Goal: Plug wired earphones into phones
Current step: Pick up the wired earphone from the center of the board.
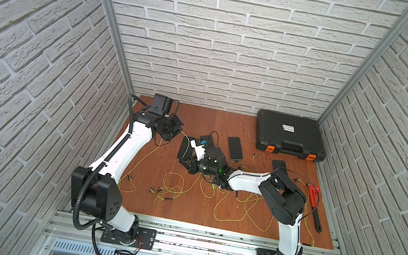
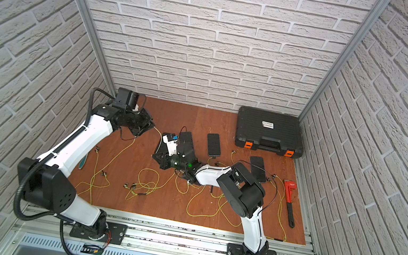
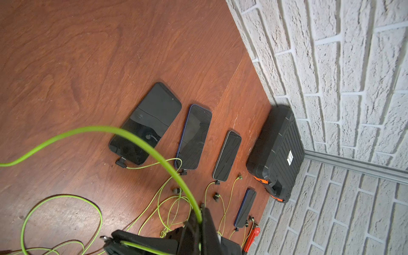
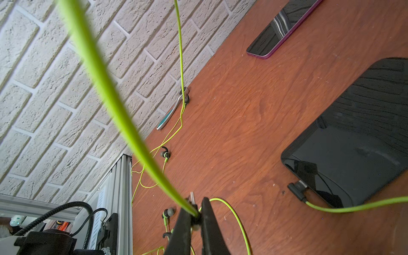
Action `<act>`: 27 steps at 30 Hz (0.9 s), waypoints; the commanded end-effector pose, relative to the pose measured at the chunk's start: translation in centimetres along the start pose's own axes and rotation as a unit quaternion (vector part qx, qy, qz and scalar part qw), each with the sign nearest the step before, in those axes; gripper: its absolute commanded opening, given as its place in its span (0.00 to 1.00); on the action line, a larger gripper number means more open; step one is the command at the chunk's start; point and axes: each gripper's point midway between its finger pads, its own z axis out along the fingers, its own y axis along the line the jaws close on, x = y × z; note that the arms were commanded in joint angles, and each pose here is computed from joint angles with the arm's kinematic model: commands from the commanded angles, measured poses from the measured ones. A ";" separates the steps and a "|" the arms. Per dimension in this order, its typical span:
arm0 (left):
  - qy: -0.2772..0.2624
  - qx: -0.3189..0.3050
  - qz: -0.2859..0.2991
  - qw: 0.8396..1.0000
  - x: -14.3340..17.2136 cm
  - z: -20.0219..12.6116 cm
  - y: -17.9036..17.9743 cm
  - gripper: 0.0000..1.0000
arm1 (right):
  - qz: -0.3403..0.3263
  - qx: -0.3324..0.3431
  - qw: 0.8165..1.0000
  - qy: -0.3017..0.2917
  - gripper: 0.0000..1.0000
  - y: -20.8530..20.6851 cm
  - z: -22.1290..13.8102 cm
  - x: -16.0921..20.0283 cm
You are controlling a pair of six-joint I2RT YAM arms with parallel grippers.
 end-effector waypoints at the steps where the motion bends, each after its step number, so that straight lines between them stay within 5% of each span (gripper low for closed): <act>1: -0.022 -0.007 0.037 0.999 -0.9 -0.8 0.3 0.15 | -0.018 -0.018 1.000 -0.010 0.06 2.0 -1.0 -1.2; 7: -0.046 -0.035 0.090 0.994 -3.0 -1.5 1.3 0.57 | -0.009 -0.014 1.000 0.002 0.06 2.6 -2.0 -2.2; 10: -0.053 -0.051 0.134 0.988 -5.1 -1.1 2.4 0.70 | -0.009 -0.001 1.000 0.011 0.06 2.5 -2.6 -2.2; 20: -0.005 -0.139 0.238 0.961 -14.4 7.2 7.3 0.82 | 0.005 0.047 0.998 0.049 0.06 1.7 -5.5 -0.8; 27: 0.028 -0.186 0.324 0.927 -19.3 12.8 9.3 0.98 | 0.016 0.069 0.996 0.055 0.06 0.9 -6.8 0.5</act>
